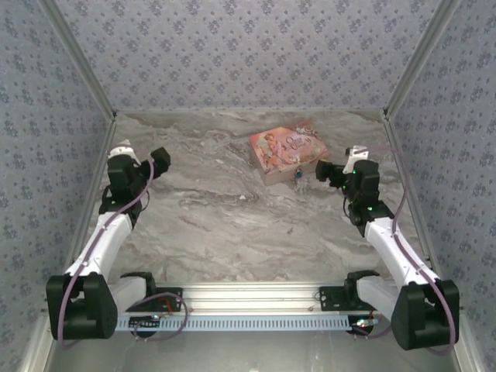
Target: Unlock the padlock with the key
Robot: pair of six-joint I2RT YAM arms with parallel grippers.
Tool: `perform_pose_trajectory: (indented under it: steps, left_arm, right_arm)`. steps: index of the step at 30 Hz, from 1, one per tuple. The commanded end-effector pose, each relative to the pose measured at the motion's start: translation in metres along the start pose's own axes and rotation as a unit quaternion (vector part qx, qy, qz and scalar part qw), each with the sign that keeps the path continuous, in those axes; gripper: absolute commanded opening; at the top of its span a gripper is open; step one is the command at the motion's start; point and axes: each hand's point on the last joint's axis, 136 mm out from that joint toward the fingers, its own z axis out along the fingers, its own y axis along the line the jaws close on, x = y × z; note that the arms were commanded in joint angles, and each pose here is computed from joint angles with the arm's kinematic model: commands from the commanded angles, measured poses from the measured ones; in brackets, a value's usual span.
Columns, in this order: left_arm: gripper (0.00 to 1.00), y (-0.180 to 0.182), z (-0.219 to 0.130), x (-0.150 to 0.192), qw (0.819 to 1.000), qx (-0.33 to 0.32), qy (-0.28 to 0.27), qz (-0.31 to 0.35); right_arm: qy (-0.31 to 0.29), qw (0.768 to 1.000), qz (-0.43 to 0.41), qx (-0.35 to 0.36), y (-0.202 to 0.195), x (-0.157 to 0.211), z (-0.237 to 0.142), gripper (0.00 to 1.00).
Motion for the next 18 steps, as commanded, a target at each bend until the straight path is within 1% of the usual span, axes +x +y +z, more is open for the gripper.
perform_pose_trajectory:
  steps: [1,6,9,11,14,18]
  left_arm:
    - [1.0,-0.029,-0.009,0.065,0.985,0.045,0.13,-0.109]
    - [0.99,-0.075,-0.022,0.116,0.971,0.097,0.183,-0.116]
    - [0.99,-0.09,-0.029,0.142,0.967,0.105,0.205,-0.11]
    - [1.0,-0.098,-0.031,0.156,0.964,0.114,0.218,-0.103]
    - [0.99,-0.106,-0.03,0.164,0.961,0.121,0.23,-0.091]
    - [1.0,-0.112,-0.026,0.162,0.963,0.122,0.228,-0.077]
  right_arm:
    - [0.129,0.99,0.046,-0.016,0.023,0.056,-0.013,0.93]
    - [0.247,0.966,0.063,-0.045,0.056,0.117,-0.028,0.86]
    - [0.307,0.949,0.065,-0.035,0.065,0.153,-0.037,0.84]
    - [0.343,0.937,0.062,-0.026,0.067,0.174,-0.042,0.8]
    - [0.382,0.922,0.055,-0.003,0.066,0.191,-0.048,0.71]
    - [0.409,0.912,0.022,-0.001,0.077,0.203,-0.053,0.68]
